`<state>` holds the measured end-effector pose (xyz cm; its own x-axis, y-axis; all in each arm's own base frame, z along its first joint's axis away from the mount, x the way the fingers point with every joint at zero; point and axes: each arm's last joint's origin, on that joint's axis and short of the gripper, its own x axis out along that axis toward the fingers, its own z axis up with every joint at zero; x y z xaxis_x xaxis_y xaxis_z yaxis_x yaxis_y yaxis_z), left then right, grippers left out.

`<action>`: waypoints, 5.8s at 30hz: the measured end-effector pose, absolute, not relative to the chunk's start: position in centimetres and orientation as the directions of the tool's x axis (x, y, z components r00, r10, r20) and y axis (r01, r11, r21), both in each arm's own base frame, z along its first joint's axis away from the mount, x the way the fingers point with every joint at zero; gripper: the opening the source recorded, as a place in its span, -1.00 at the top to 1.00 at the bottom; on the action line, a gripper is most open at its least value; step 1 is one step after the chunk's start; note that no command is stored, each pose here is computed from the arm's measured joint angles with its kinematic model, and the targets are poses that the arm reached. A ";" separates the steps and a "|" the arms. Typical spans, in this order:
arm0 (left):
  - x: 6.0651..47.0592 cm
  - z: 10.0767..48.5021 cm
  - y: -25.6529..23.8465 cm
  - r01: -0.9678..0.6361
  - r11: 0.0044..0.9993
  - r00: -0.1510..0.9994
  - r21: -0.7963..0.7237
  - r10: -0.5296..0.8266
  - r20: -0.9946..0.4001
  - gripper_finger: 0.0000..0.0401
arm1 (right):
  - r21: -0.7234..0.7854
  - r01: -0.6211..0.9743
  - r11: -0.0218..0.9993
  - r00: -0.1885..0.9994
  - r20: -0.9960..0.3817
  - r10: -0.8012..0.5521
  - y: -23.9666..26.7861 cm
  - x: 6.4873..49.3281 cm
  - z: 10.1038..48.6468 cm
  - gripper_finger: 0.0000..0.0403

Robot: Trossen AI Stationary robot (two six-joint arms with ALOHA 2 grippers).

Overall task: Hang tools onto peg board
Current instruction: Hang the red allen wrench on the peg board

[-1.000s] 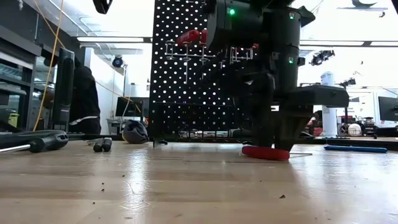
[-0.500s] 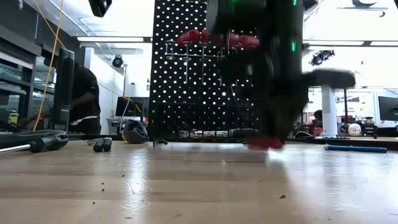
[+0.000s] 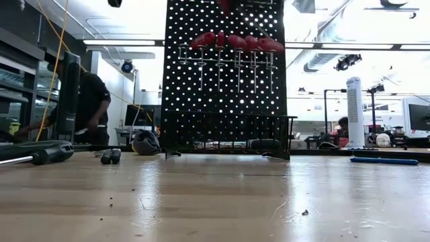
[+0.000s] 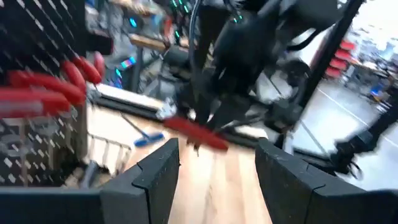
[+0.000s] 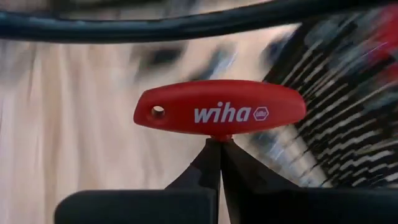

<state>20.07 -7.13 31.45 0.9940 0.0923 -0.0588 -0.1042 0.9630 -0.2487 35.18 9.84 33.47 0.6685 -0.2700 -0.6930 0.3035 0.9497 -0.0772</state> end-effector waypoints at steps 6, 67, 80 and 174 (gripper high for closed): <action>21.0 32.8 -6.8 -0.122 0.955 0.983 -0.270 0.153 0.097 -0.04 | -0.168 0.388 0.906 0.771 -0.480 -0.419 10.2 35.3 39.0 1.00; 24.0 37.3 -5.2 -0.482 0.874 0.844 -0.065 0.483 0.232 -0.21 | 0.205 0.667 0.716 0.745 -0.198 -0.637 6.3 41.7 40.2 1.00; 23.9 37.6 -5.3 -0.404 0.907 0.868 -0.120 0.422 0.264 -0.21 | 0.122 0.562 0.818 0.824 -0.171 -0.541 6.7 42.1 40.8 1.00; 23.5 32.1 7.0 -0.314 0.940 0.929 0.129 0.277 0.244 0.80 | 0.070 0.642 0.763 0.759 -0.199 -0.620 10.8 32.4 45.5 0.25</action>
<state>23.46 6.96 32.08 0.9293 0.2773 0.2441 -0.3145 0.9405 0.1289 32.44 10.83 45.51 0.7587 -0.6202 -0.1994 0.6423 0.7632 0.0701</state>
